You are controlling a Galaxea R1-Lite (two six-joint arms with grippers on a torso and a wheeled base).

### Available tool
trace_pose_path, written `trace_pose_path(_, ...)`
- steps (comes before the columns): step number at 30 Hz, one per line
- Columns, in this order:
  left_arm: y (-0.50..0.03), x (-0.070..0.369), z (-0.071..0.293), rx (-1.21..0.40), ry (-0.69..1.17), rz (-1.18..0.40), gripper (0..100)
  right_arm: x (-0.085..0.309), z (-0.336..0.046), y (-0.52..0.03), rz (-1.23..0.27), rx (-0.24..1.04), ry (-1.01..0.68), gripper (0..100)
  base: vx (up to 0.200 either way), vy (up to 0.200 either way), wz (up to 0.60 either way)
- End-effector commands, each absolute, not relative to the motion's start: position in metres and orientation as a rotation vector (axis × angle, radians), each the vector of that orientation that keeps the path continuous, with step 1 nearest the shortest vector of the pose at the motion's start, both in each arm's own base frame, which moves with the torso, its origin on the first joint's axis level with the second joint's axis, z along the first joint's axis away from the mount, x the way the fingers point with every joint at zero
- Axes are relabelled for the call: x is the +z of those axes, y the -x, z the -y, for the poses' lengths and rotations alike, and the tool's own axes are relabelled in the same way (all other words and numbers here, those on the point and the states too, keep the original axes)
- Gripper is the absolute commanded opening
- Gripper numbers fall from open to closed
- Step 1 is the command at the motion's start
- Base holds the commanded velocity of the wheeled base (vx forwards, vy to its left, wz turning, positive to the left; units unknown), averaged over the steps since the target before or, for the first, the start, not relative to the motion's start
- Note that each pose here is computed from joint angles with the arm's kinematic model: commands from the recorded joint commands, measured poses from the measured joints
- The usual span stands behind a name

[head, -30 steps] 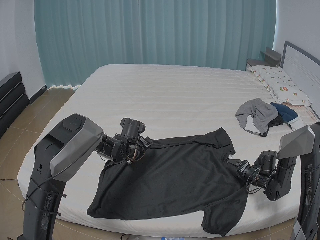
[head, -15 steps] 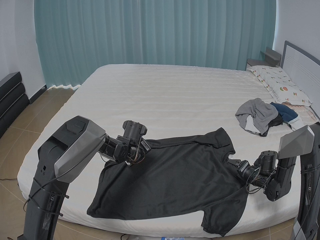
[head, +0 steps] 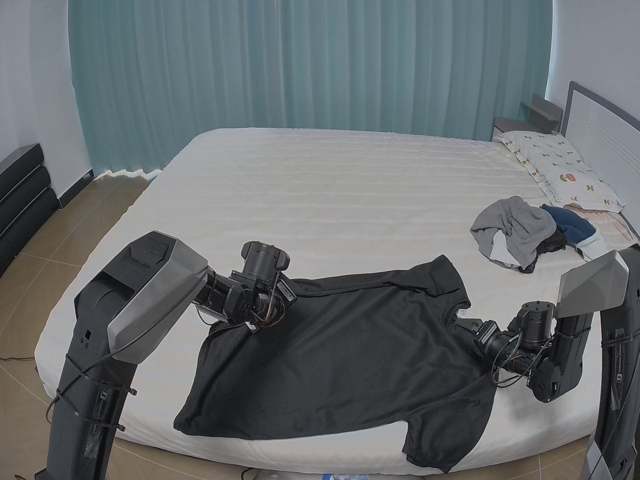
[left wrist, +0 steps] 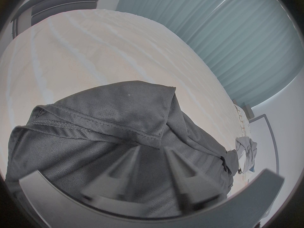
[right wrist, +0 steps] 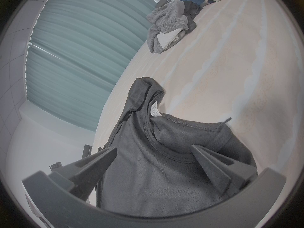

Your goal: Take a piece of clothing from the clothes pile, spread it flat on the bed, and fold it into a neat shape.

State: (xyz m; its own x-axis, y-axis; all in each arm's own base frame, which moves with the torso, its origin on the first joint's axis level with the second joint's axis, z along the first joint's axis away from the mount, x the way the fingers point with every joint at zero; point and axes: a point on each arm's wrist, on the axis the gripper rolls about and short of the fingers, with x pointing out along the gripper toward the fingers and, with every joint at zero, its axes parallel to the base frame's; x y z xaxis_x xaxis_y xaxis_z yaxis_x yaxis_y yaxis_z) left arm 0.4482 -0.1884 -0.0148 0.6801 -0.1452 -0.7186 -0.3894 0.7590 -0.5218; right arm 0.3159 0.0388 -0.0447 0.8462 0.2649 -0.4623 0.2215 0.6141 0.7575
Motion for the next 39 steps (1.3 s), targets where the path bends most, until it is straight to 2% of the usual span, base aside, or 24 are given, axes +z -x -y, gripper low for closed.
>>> trace_pose_path(1, -0.448, -0.017, 0.191, 0.144, 0.713, -0.830, 100, -0.045, -0.039, -0.316, -0.584, 0.027, -0.924, 100, 0.000, 0.000, 0.00)
trace_pose_path(11, -0.459, -0.024, 0.192, 0.158, 0.714, -0.799, 100, -0.045, -0.039, -0.316, -0.584, 0.027, -0.925, 100, 0.000, 0.000, 0.00)
trace_pose_path(12, -0.461, -0.023, 0.191, 0.163, 0.715, -0.789, 0, -0.045, -0.039, -0.316, -0.584, 0.027, -0.925, 100, 0.000, 0.000, 0.00)
trace_pose_path(31, -0.466, -0.029, 0.180, 0.233, 0.656, -0.734, 0, -0.045, -0.039, -0.316, -0.585, 0.028, -0.925, 100, 0.000, 0.000, 0.00)
trace_pose_path(39, -0.488, -0.005, 0.144, 0.239, 0.754, -0.573, 0, -0.046, -0.039, -0.315, -0.587, 0.027, -0.923, 100, 0.000, 0.000, 0.00)
